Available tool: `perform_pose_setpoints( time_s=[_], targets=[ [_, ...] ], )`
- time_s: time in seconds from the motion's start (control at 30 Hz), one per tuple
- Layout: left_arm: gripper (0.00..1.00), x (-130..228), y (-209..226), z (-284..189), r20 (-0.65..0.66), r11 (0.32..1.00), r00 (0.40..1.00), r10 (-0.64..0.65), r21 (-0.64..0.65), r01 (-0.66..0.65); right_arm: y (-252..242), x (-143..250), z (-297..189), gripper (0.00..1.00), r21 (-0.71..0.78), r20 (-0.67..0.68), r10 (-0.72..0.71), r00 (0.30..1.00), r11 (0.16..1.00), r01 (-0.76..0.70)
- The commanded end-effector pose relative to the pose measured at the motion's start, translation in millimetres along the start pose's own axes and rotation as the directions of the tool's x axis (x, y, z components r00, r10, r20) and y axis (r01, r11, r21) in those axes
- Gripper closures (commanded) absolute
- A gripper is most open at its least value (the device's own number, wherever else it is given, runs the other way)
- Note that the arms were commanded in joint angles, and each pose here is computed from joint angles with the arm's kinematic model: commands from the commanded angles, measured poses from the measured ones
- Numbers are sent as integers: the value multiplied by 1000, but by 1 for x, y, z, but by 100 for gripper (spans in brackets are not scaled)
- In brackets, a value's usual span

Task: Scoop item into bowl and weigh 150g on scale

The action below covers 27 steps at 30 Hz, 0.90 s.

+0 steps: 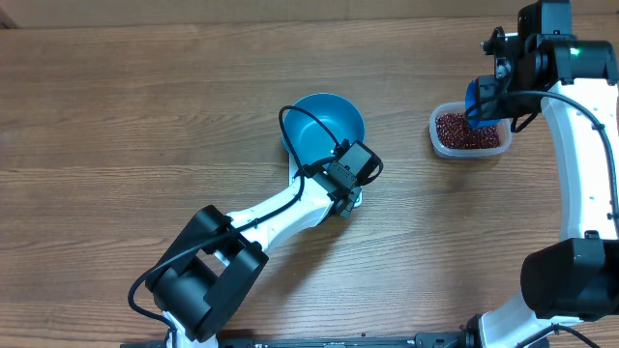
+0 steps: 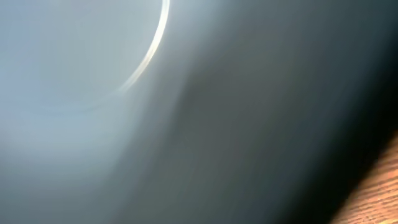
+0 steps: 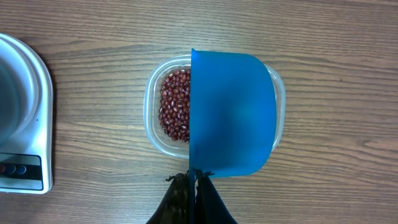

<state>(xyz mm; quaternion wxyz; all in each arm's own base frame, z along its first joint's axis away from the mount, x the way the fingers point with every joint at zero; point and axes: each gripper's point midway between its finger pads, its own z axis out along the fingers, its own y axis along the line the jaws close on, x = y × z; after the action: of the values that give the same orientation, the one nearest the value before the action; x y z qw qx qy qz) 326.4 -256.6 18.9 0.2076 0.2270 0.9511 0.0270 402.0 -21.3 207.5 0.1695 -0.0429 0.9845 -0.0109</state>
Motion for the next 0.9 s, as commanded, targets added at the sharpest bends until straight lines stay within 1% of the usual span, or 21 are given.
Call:
perform_pose_setpoints(
  time_s=[0.0, 0.3, 0.6, 0.87],
  targets=[
    [96, 11, -4, 10, -38, 999, 999, 30, 14, -29, -1, -1, 1, 96, 0, 3, 6, 1000, 1000, -6],
    [96, 13, -7, 20, -43, 999, 998, 35, 15, -34, -1, -1, 1, 96, 0, 3, 6, 1000, 1000, -6],
    [96, 14, -7, 20, -46, 999, 998, 36, 14, -36, -1, -1, 1, 96, 1, 3, 6, 1000, 1000, -6],
    [96, -7, -7, 2, 14, 999, 1000, 23, 25, -24, -1, 0, 1, 96, 0, 2, 6, 1000, 1000, -6]
  ],
)
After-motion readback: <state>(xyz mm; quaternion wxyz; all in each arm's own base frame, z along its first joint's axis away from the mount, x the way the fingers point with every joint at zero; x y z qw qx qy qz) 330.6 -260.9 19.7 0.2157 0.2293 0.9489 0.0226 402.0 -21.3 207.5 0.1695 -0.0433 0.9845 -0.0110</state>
